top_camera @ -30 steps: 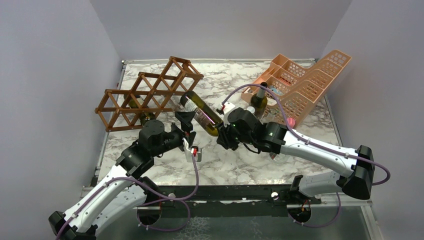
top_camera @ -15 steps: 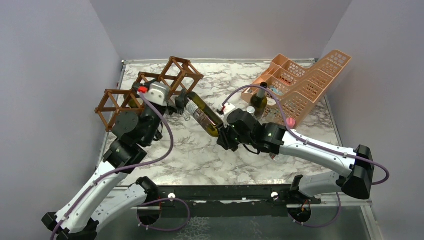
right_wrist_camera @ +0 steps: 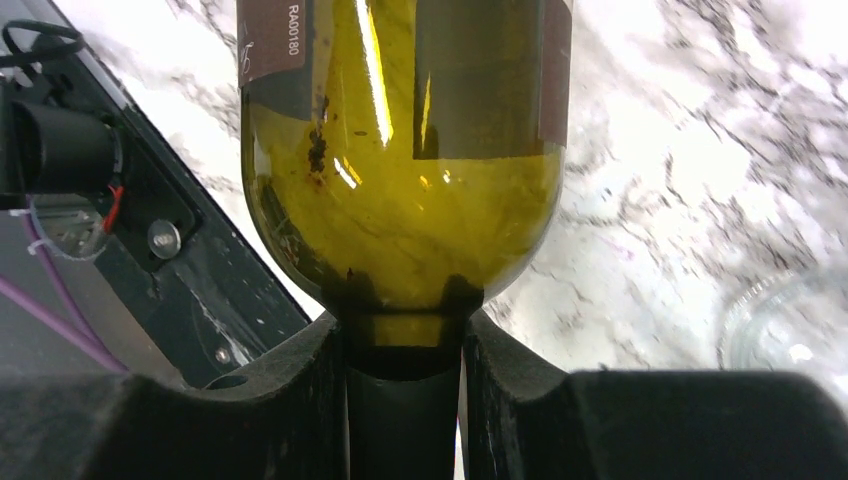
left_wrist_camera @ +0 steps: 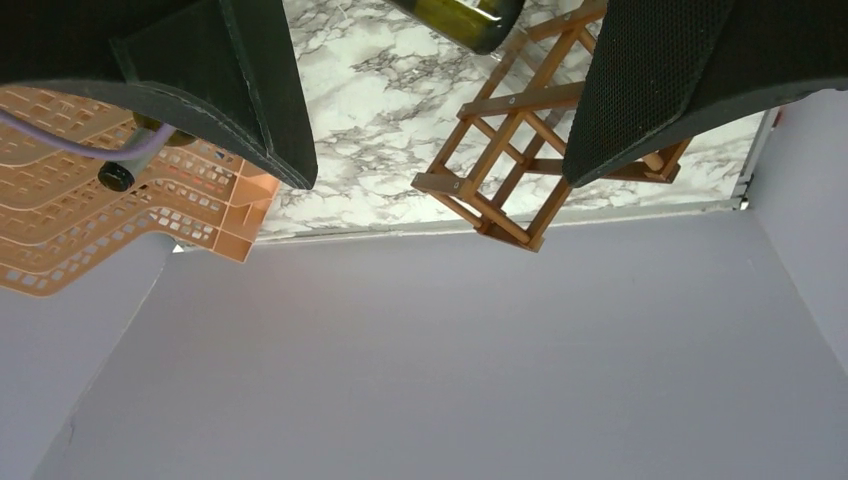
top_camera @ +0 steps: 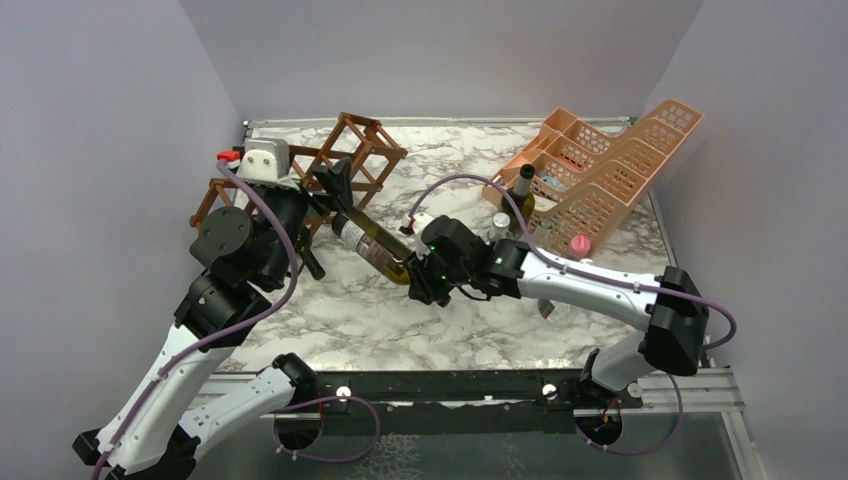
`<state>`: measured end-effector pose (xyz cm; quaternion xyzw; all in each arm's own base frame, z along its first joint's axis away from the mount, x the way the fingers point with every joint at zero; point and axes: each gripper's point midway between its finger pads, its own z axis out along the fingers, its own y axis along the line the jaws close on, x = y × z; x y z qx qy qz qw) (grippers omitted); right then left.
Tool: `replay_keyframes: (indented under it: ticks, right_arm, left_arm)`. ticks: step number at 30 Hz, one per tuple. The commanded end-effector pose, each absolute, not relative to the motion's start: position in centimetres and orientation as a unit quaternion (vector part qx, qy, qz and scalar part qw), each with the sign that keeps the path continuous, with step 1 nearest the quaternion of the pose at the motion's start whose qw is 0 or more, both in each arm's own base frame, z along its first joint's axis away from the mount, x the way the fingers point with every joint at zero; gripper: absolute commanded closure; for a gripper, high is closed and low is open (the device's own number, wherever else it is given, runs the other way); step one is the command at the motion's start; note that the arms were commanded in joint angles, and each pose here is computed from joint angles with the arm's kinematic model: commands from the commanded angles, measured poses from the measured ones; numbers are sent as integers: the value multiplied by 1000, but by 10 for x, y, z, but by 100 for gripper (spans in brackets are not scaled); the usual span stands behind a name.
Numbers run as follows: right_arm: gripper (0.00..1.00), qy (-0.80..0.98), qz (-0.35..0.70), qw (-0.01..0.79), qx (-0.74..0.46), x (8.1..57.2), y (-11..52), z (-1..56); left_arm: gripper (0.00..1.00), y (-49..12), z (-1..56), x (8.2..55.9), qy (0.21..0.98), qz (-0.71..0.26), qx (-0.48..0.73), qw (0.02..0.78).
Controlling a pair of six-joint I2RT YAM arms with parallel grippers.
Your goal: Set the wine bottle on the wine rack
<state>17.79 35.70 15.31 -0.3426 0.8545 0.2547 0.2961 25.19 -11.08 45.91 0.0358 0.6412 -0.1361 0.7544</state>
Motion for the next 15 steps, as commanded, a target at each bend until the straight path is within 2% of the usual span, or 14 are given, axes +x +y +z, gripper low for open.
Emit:
replay_keyframes:
  ticks: [1, 15]
  right_arm:
    - [99, 790, 355, 357, -350, 189, 422, 212]
    - [99, 816, 354, 353, -290, 218, 476, 204]
  left_arm:
    - [1, -98, 465, 242, 640, -144, 6, 754]
    - [1, -93, 450, 233, 653, -135, 27, 745]
